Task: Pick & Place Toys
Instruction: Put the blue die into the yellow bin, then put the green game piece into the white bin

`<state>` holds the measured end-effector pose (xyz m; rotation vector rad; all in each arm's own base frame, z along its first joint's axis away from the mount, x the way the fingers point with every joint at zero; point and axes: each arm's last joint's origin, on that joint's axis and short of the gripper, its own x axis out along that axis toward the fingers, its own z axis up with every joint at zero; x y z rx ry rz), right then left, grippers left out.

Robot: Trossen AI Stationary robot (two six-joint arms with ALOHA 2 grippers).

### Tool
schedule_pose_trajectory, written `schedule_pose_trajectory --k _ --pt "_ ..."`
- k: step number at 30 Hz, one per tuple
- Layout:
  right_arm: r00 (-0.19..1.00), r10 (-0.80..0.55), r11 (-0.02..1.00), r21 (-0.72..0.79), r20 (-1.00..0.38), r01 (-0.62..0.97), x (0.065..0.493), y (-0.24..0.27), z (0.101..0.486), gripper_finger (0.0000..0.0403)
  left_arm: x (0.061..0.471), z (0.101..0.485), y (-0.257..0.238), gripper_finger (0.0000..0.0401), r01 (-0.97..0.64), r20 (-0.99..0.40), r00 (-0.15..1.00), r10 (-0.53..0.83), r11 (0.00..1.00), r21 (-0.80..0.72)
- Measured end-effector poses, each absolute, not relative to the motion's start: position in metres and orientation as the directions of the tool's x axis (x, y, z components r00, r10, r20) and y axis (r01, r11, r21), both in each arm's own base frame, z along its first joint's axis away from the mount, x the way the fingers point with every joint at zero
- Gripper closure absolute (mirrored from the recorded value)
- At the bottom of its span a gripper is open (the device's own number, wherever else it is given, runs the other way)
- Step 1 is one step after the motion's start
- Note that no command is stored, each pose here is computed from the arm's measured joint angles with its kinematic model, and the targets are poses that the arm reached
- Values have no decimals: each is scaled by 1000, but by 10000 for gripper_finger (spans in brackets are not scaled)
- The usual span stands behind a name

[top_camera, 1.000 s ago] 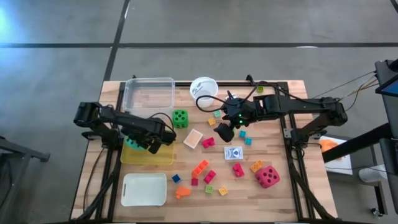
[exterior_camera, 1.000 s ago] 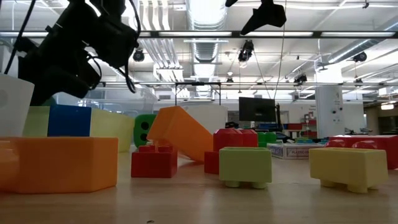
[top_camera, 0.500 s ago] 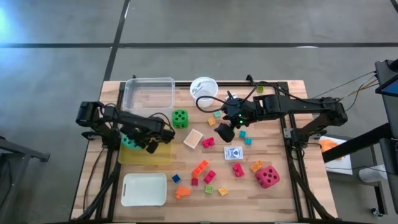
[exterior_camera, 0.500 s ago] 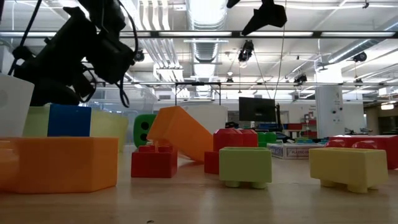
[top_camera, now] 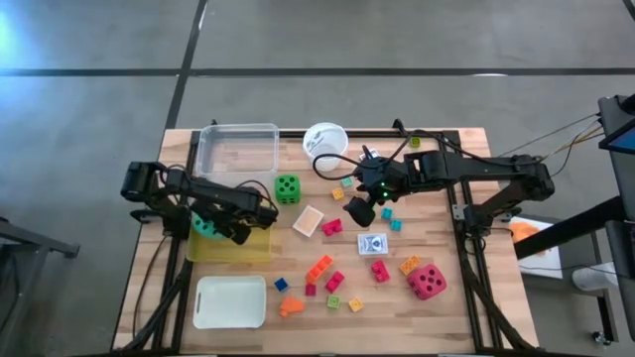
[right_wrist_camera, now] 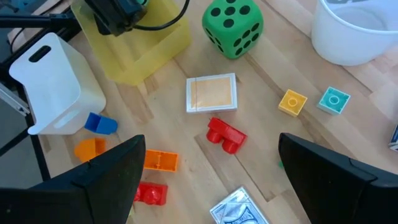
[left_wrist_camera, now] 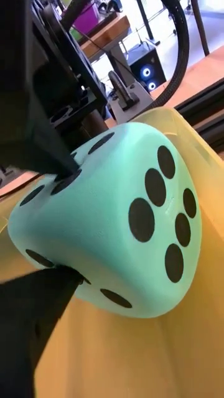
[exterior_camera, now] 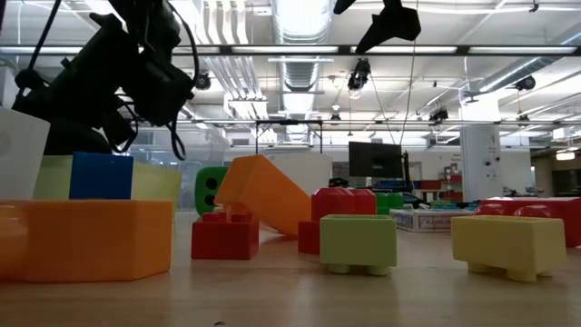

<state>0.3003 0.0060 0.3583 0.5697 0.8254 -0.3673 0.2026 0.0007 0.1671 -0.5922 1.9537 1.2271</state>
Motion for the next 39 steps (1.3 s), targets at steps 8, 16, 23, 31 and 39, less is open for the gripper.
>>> schedule_pose_trajectory --k 8,16,23,31,39 --pt "630 -88 791 330 -772 515 300 6 358 41 203 167 0 20 -702 -792 -610 -22 478 528" --pt "630 -88 791 330 -772 515 300 6 358 41 208 179 0 88 -725 -819 -574 -21 478 496" --pt "630 -92 791 328 -771 517 300 6 358 41 210 199 0 106 -754 -856 -517 -9 478 450" --pt "619 -141 820 259 -772 510 300 4 358 41 204 242 -2 106 -813 -935 -353 -18 501 297" --pt "558 -164 828 194 -813 526 301 -7 348 41 197 302 -12 106 -819 -984 174 -25 552 -159"
